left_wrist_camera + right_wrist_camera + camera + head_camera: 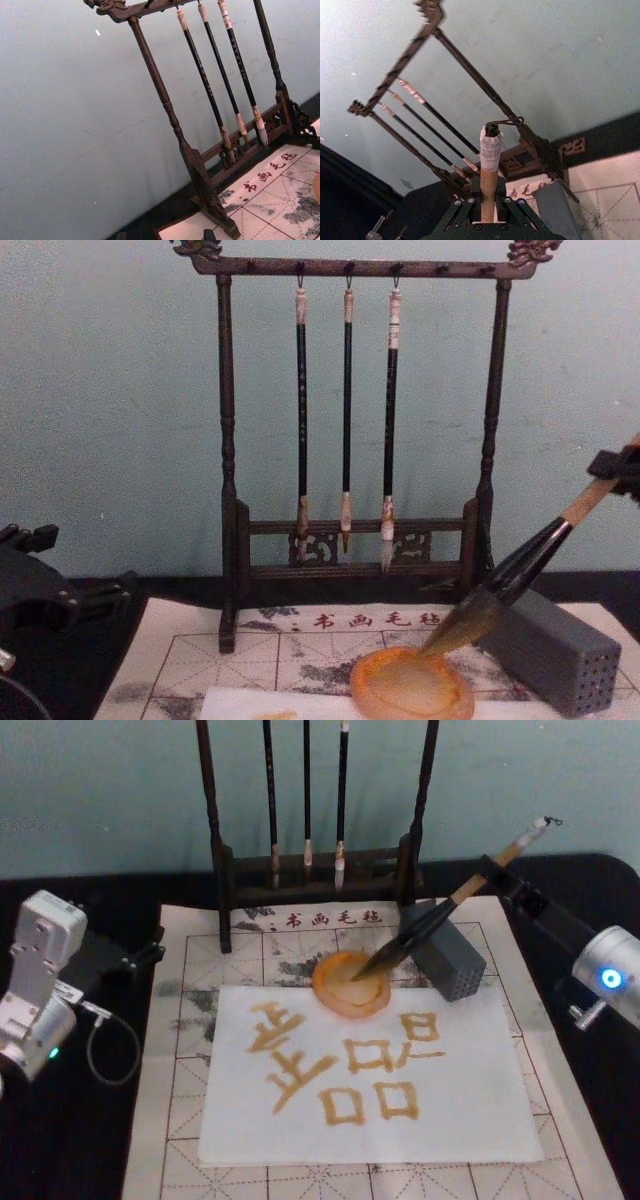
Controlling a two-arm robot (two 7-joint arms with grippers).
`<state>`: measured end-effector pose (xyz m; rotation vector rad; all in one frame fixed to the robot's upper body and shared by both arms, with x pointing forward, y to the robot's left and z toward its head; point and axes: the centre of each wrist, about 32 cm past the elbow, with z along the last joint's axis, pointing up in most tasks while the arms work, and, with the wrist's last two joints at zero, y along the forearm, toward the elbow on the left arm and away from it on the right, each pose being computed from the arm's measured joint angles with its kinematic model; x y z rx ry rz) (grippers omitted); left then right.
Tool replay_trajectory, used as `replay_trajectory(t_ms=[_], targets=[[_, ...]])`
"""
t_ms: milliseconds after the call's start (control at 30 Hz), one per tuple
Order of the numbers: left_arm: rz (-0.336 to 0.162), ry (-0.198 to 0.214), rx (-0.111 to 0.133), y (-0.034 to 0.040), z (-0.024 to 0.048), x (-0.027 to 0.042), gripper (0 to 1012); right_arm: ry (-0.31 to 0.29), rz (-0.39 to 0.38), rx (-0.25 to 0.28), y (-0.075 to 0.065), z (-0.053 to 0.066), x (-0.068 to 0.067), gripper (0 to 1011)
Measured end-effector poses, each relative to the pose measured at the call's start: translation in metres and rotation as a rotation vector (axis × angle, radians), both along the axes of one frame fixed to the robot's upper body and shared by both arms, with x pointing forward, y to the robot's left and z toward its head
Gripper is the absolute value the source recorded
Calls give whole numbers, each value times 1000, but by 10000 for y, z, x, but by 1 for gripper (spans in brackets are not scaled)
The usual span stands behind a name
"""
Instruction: Pick up the brush from the inkstone, write on the paper, then place the brush back to its original position.
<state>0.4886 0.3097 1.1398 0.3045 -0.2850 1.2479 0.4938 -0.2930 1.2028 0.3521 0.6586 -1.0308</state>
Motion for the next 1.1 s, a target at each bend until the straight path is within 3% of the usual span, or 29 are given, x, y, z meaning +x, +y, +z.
replay_trajectory(t_ms=[167,467,1100], targets=[[0,0,0,0,0,0,1001,85,5,62,15,-21,170,181],[0,0,0,0,0,0,1001,178,-6,128,27,-80,374,181],[0,0,0,0,0,0,1001,324,-58,180,89,-234,581,181]])
